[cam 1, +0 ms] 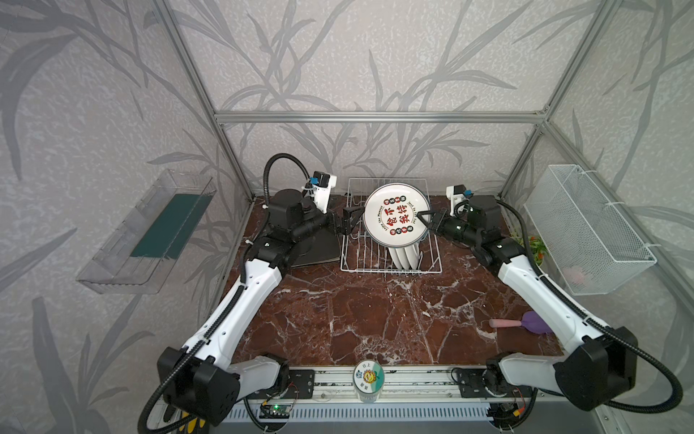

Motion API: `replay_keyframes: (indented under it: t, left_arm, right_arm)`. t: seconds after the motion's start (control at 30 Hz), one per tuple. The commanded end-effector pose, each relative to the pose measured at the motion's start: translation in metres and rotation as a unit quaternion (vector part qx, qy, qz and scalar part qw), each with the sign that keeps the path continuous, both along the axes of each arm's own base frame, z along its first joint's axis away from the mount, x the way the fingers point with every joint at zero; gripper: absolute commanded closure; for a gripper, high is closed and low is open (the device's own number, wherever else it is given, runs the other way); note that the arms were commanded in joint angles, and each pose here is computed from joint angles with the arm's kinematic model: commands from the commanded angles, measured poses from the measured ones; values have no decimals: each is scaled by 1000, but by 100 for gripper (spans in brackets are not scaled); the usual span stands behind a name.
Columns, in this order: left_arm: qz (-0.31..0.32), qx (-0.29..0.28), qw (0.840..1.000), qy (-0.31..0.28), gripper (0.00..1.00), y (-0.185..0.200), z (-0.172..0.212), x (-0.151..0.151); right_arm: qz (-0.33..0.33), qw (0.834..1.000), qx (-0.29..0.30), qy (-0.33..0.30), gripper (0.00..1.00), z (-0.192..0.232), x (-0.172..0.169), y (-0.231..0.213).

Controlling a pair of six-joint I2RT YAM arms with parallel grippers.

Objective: Unload the plates from the dish rack

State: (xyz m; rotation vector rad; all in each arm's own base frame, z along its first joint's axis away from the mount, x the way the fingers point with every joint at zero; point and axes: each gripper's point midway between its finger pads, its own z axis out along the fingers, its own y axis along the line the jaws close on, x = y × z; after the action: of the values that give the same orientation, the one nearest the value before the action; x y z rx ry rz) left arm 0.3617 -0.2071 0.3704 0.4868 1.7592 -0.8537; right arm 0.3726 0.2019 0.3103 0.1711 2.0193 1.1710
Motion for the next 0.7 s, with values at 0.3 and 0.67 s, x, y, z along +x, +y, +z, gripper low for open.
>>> replay_keyframes:
  t: [0.3,0.67]
  left_arm:
    - [-122,-28,979,159,1,-38,-25,-10]
    - [-153,-23,970,188,19,-48,-40,-12]
  right_arm:
    - [38,994,28,-97,100,42,-5,9]
    - [65,992,39,-105,100,41,-4,19]
